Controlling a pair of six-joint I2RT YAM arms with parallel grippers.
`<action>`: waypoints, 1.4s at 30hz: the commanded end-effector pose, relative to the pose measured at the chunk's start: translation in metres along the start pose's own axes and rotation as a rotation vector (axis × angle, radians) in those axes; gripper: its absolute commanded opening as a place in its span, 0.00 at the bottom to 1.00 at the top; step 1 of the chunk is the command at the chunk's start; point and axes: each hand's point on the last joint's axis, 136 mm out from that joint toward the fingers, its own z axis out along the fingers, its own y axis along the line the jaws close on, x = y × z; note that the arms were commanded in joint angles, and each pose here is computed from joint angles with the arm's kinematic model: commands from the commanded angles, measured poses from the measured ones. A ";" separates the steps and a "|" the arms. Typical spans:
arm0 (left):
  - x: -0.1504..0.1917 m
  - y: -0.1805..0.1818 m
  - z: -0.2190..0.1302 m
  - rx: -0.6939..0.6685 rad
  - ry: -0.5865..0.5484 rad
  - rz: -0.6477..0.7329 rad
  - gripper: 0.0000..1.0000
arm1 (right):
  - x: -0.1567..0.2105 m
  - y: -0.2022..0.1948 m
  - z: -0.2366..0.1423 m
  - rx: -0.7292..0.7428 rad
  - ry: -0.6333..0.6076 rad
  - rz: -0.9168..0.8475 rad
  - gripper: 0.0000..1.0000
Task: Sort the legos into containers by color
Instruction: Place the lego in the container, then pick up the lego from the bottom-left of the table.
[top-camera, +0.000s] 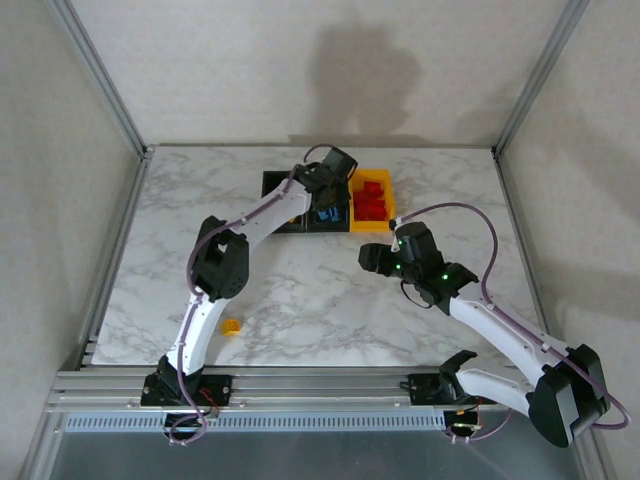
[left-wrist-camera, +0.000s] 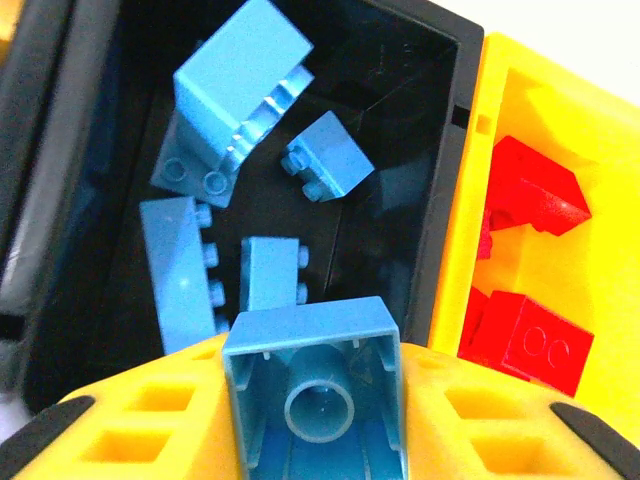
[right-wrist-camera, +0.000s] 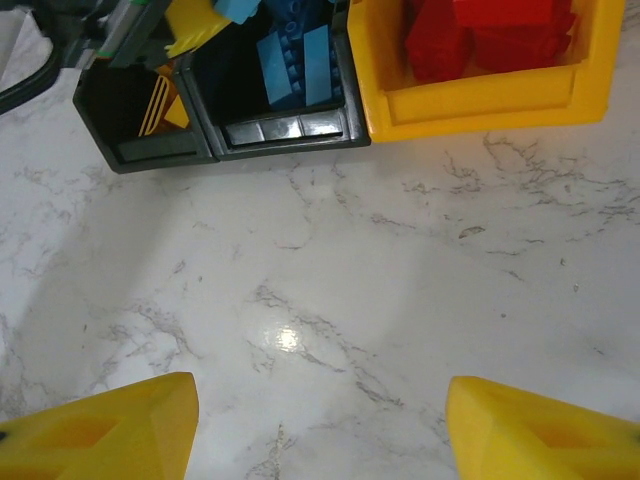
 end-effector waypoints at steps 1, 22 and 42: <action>0.005 0.012 0.010 -0.070 0.032 0.043 0.38 | 0.002 -0.008 -0.005 0.019 -0.006 0.015 0.66; -0.010 -0.017 -0.052 0.041 -0.014 0.092 0.55 | -0.007 0.012 -0.020 -0.089 -0.039 -0.038 0.66; 0.093 0.181 -0.171 -0.134 0.067 0.096 0.65 | 0.039 0.109 -0.023 -0.451 0.080 -0.304 0.67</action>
